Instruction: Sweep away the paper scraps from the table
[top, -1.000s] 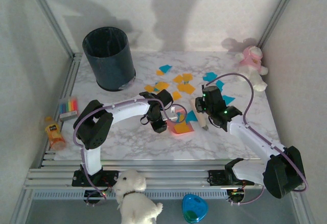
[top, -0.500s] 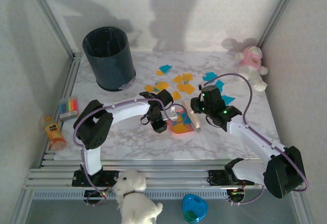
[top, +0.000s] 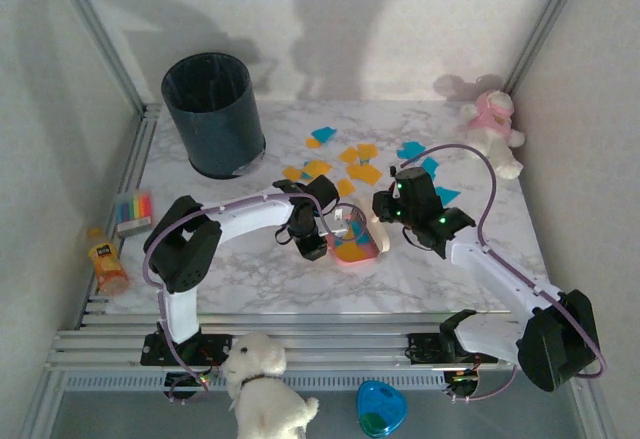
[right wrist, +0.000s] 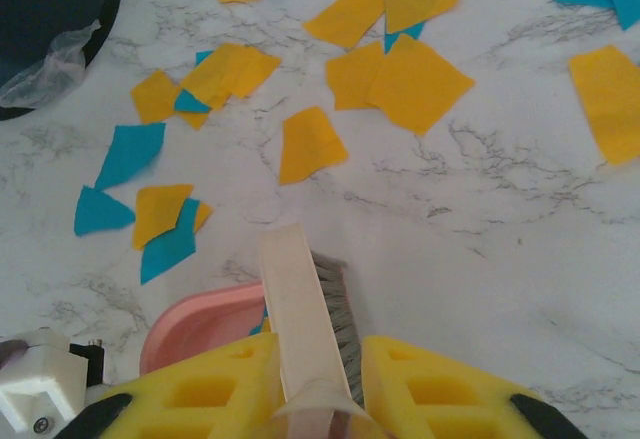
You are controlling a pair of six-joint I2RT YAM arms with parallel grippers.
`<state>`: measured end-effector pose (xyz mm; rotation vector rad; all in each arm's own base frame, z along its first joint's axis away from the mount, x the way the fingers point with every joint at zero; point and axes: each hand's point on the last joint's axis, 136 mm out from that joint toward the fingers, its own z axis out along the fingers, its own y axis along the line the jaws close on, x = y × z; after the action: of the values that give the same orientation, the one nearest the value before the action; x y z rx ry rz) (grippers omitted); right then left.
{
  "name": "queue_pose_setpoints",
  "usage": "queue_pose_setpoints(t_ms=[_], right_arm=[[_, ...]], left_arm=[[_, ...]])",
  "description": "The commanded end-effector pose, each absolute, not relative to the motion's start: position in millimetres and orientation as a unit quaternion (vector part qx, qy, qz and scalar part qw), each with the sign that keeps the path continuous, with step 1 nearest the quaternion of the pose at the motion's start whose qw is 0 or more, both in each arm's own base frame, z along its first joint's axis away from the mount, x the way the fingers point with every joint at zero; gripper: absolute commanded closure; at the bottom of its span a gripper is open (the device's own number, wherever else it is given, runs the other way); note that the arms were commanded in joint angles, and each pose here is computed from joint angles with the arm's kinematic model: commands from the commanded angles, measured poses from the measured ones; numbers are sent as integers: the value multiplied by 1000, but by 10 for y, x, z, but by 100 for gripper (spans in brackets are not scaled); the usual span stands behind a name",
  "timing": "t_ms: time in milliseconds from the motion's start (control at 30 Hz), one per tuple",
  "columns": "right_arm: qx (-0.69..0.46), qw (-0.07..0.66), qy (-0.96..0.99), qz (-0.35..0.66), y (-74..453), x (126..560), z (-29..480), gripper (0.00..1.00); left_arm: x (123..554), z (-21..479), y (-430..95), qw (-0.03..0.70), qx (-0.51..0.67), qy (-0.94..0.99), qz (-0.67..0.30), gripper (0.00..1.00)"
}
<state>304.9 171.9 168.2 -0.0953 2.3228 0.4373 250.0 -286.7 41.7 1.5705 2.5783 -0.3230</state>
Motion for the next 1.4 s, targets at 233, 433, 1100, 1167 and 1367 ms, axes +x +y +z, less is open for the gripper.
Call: queue_pose_setpoints(t_ms=[233, 433, 1100, 1167, 1367], right_arm=[[28, 416, 900, 130, 1402, 2987, 1951, 100], [66, 441, 888, 109, 1152, 2954, 2129, 100], [93, 419, 896, 110, 801, 2971, 2060, 100], [89, 415, 898, 113, 821, 2971, 2035, 100], [84, 403, 903, 122, 869, 2975, 1981, 100]], left_arm=[[2533, 536, -2907, 79, 505, 851, -116, 100], [2588, 699, -2912, 110, 496, 852, -125, 100], [3088, 1437, -2976, 188, 375, 876, -238, 100], [3121, 1524, -2988, 199, 373, 874, -240, 100], [3265, 1863, -3013, 238, 351, 864, -271, 100]])
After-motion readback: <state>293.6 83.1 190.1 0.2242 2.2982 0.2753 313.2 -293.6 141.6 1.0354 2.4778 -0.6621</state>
